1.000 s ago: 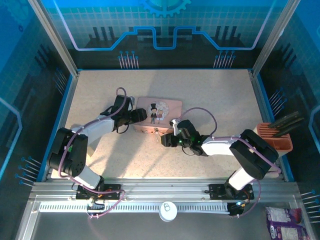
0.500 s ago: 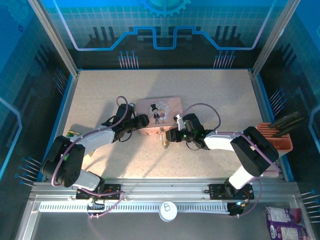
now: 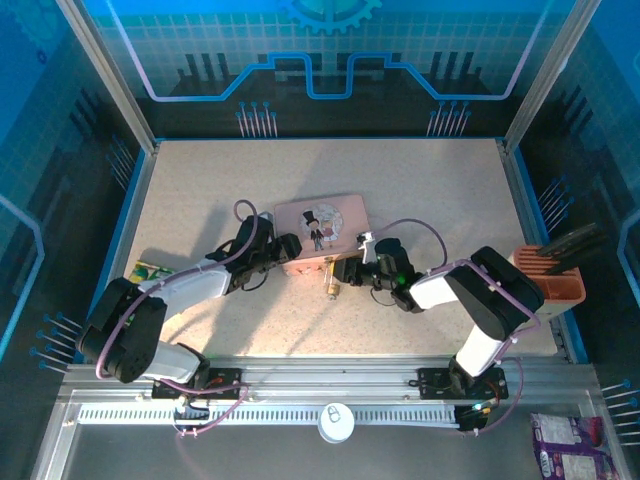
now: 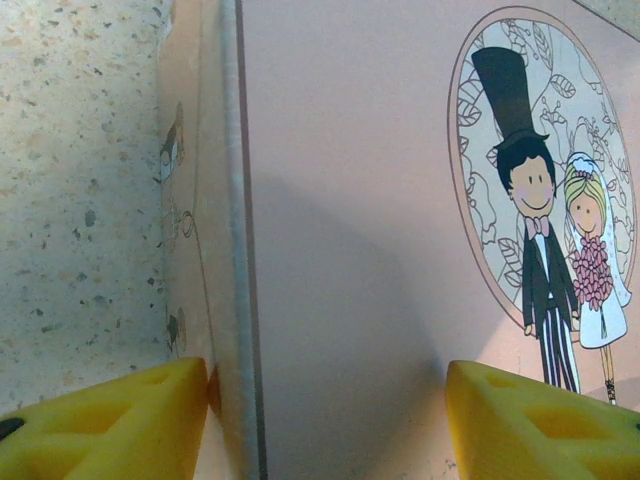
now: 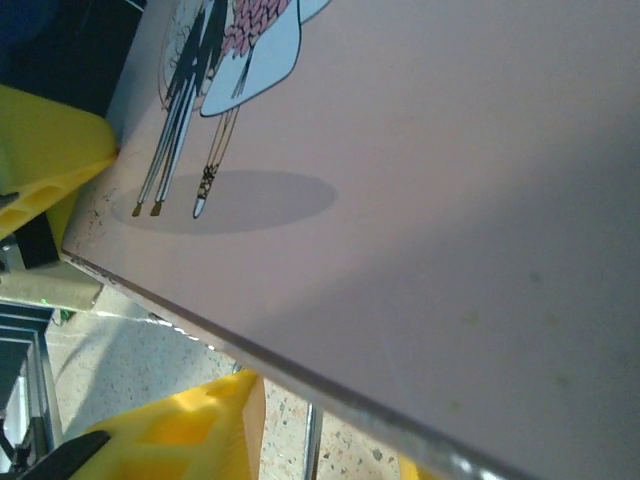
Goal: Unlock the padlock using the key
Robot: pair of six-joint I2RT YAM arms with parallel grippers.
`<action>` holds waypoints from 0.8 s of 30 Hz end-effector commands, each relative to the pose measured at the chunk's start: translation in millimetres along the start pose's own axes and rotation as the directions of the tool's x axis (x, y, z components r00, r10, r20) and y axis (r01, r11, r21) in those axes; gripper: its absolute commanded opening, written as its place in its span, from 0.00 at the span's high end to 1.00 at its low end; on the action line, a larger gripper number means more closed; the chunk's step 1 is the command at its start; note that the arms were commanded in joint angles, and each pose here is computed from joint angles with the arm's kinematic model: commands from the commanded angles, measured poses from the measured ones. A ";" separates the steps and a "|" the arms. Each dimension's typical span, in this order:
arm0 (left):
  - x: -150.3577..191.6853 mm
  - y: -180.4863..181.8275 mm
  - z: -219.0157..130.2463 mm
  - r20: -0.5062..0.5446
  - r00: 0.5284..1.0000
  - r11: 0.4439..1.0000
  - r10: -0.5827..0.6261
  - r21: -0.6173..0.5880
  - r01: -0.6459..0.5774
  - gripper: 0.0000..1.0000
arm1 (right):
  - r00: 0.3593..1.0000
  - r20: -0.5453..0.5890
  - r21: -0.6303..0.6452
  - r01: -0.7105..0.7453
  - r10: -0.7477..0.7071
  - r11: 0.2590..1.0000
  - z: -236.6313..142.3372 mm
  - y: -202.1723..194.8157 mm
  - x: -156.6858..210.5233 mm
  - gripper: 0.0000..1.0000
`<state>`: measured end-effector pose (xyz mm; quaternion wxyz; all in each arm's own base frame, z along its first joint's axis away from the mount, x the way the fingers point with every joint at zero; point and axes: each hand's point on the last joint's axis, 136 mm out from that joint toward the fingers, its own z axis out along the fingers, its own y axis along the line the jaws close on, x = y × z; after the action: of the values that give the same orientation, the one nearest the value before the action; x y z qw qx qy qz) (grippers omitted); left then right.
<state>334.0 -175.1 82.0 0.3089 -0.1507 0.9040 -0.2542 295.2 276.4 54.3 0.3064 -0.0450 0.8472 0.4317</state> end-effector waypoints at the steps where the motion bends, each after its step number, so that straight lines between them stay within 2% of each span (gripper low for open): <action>1: 27.6 14.3 -0.9 -0.074 0.997 0.999 -0.015 -0.046 0.012 0.37 | 0.996 0.072 -0.027 -0.046 0.047 0.999 0.2 -1.7 -7.6 0.63; 16: 26.8 12.6 0.0 -0.073 0.997 0.999 -0.012 -0.050 0.008 0.35 | 0.996 0.061 -0.029 -0.068 0.070 0.997 6.3 -6.2 11.5 0.67; 24: 21.9 19.5 -4.4 -0.032 0.999 0.997 -0.024 -0.076 0.021 0.35 | 0.995 0.066 -0.026 -0.073 0.075 0.997 3.7 -10.0 23.9 0.68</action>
<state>331.2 -174.5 82.3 0.3136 -0.1668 0.8996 -0.2542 292.3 280.7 55.8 0.3480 -0.0205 0.8139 0.4648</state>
